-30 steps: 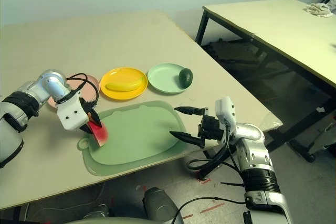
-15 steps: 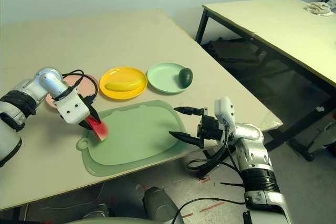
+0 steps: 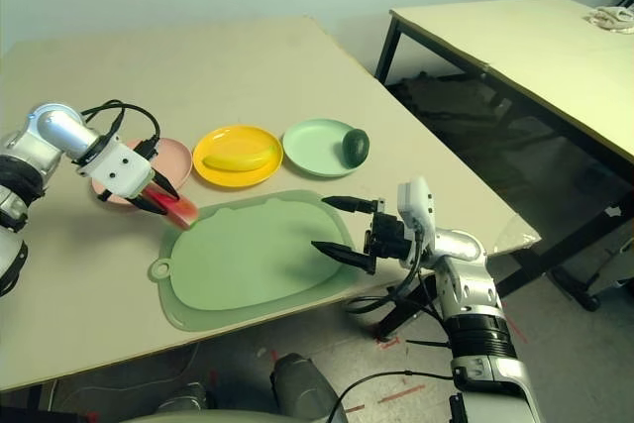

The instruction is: Place the fruits into color-matched plates.

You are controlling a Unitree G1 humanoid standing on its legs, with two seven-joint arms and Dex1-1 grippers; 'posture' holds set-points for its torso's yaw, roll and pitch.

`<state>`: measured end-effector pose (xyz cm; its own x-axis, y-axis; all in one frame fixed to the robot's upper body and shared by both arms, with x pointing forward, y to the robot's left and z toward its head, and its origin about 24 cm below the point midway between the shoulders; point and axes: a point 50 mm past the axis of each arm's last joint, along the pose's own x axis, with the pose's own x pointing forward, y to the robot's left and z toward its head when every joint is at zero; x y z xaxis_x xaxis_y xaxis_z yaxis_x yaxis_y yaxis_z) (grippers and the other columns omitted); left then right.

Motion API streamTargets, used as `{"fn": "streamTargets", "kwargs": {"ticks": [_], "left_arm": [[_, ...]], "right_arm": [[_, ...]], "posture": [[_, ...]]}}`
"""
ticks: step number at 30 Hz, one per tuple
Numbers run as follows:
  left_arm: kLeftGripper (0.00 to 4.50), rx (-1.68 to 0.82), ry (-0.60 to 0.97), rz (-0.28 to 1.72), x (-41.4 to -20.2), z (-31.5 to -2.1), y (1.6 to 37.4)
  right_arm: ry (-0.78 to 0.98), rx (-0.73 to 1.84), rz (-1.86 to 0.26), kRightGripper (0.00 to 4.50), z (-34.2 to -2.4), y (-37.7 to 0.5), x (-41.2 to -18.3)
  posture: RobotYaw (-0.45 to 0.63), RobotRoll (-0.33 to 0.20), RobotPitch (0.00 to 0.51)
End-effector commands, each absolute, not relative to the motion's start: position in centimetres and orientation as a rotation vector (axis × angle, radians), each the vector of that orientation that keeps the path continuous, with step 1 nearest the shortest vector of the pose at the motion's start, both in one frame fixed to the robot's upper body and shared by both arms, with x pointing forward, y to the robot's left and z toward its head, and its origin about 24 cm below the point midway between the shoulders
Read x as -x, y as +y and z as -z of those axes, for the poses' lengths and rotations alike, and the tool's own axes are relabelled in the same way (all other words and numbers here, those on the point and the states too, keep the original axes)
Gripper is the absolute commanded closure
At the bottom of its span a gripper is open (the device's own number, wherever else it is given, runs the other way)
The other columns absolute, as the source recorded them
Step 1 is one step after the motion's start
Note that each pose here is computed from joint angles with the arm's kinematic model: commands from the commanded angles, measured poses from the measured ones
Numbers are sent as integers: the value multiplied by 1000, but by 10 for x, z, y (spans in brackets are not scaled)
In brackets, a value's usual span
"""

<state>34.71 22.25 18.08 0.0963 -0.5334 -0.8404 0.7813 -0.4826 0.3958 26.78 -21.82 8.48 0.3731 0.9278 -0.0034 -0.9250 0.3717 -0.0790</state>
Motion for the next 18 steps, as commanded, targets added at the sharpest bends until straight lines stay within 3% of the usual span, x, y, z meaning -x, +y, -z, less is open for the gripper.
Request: {"fn": "streamTargets", "kwargs": {"ticks": [1,8,18], "left_arm": [[3215,-1354,326,1455,-352,-189,237],[3216,-1370,385,1213,-360,-192,255],[3216,-1446,453,1022,-367,-171,265]], "right_arm": [[-49,30,-1159,0,-84,-212,-266],[-53,-7,-1169,0,-82,-201,-256],[-50,-15,-1176,0,-85,-199,-248]], "posture": [[-262,0,0],[-266,0,2],[-289,0,7]]}}
